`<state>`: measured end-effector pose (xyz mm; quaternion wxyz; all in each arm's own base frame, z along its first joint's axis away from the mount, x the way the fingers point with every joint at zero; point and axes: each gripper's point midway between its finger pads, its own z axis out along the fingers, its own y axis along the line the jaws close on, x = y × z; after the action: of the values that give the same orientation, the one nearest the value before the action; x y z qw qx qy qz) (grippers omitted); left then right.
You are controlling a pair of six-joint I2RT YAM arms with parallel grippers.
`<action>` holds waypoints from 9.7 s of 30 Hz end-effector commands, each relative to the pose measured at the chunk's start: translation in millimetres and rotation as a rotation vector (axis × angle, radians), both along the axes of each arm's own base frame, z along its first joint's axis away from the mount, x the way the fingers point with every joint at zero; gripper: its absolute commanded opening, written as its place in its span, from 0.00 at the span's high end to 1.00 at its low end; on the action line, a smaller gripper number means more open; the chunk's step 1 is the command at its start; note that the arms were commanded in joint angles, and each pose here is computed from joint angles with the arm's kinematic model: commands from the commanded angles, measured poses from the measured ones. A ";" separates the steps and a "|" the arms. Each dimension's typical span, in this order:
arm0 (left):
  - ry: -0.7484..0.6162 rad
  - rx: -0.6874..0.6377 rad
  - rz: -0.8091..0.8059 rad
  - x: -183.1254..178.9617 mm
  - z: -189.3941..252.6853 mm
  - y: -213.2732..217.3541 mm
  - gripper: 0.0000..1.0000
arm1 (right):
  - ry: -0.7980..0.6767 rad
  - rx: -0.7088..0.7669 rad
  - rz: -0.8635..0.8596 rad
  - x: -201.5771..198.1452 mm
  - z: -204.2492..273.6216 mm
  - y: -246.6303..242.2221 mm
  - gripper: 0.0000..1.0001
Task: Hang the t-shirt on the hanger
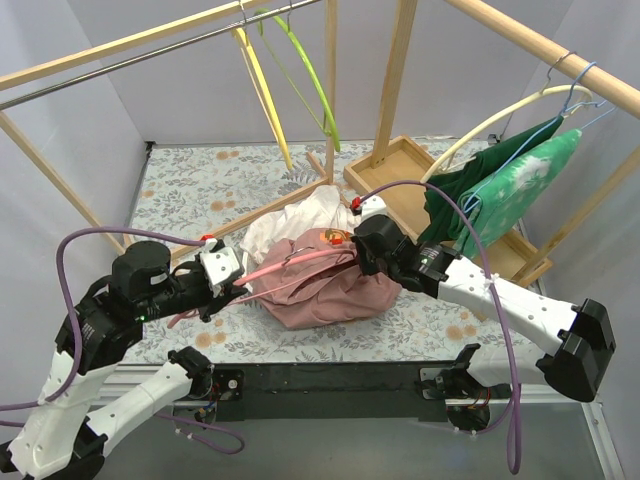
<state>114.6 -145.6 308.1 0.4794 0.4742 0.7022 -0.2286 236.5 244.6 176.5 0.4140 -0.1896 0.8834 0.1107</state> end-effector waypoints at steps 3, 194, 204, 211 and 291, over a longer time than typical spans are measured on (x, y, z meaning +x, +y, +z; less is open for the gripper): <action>-0.079 -0.006 0.018 2.1 18.2 6.4 1.00 | -0.026 0.009 -0.013 9.4 11.7 5.6 0.99; 0.549 -0.207 0.855 82.7 -128.1 -37.8 1.00 | -0.715 0.446 -0.051 14.8 164.6 25.1 0.99; 0.632 -0.287 0.867 67.3 -111.4 -36.9 1.00 | -0.784 0.345 -0.285 39.9 191.3 -17.6 0.99; 0.680 -0.307 0.884 53.6 -101.4 -29.3 1.00 | -0.802 0.343 -0.330 50.1 199.7 -30.1 0.99; 0.488 -0.465 0.818 35.8 25.9 13.1 1.00 | -0.796 0.297 -0.349 69.0 222.3 -7.9 0.99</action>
<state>157.4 -142.1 314.7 0.4194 -0.0559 0.8635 -0.2744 298.1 258.9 369.0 0.7387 -0.0416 0.6603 0.1287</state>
